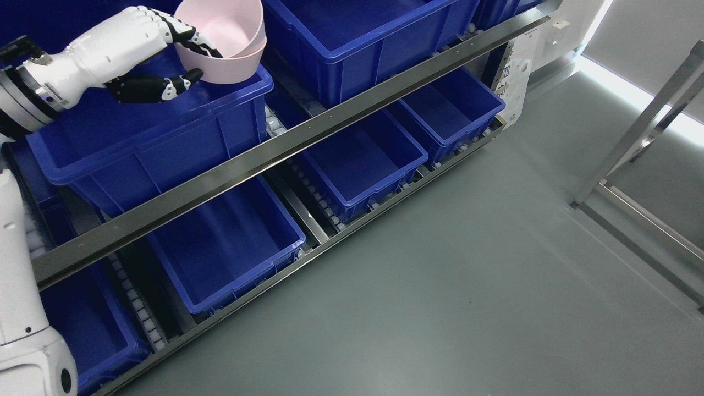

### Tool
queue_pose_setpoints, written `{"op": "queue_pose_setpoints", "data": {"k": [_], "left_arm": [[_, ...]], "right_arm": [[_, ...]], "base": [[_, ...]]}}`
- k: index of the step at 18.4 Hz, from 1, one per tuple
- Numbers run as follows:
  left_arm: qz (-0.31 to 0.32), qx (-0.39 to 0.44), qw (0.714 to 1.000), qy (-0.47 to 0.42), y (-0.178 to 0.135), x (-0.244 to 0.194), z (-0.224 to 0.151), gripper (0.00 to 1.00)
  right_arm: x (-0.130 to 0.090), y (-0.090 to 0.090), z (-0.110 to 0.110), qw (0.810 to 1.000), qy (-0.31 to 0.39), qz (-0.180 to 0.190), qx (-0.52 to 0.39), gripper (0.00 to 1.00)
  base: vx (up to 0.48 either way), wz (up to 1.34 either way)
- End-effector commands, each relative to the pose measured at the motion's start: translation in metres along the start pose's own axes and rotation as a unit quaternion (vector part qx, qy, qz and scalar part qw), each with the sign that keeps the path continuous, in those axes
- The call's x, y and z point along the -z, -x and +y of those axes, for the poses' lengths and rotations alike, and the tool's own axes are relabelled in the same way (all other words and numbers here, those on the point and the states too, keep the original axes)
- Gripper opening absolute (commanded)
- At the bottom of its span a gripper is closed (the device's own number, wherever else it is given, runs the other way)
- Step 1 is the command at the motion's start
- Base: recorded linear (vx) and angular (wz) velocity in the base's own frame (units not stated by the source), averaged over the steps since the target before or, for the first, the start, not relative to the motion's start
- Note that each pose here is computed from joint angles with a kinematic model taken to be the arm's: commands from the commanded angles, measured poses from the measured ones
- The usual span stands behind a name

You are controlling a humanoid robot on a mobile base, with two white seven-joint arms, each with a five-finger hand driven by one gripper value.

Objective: Stack pink IKEA bowls on left shelf middle
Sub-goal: 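Carry the stacked bowls while turning toward the blue bin shelf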

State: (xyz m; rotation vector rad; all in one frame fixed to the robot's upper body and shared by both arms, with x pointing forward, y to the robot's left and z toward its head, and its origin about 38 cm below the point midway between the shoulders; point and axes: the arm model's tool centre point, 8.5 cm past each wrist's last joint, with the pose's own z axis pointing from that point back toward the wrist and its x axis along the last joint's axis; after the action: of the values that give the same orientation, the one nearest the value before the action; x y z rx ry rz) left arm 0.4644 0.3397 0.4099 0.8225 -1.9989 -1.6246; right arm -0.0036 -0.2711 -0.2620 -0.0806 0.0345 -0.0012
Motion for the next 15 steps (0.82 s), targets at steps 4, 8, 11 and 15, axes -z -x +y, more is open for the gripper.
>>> {"op": "queue_pose_setpoints", "data": {"k": [4,8,11,15], "left_arm": [[0.136,-0.071,0.987,0.049,0.091,-0.051,-0.025,0.06],[0.14,-0.08,0.986,0.045,0.096,-0.051,-0.027,0.06],[0.157,-0.093,0.982,0.054,0.103,-0.052,-0.044,0.06],[0.159,-0.109,0.979,0.072,0.105,-0.046,-0.065,0.06]], "right_arm": [[0.001,0.007,-0.011,1.0,0.009,-0.003,0.006,1.0],[0.001,0.007,-0.011,1.0,0.009,-0.003,0.006,1.0],[0.001,0.007,-0.011,1.0,0.009,-0.003,0.006,1.0],[0.001,0.007,-0.011,1.0,0.009,-0.002,0.006,1.0]], "base": [[0.003,0.0],[0.0,0.0],[0.011,0.06],[0.012,0.1]]}}
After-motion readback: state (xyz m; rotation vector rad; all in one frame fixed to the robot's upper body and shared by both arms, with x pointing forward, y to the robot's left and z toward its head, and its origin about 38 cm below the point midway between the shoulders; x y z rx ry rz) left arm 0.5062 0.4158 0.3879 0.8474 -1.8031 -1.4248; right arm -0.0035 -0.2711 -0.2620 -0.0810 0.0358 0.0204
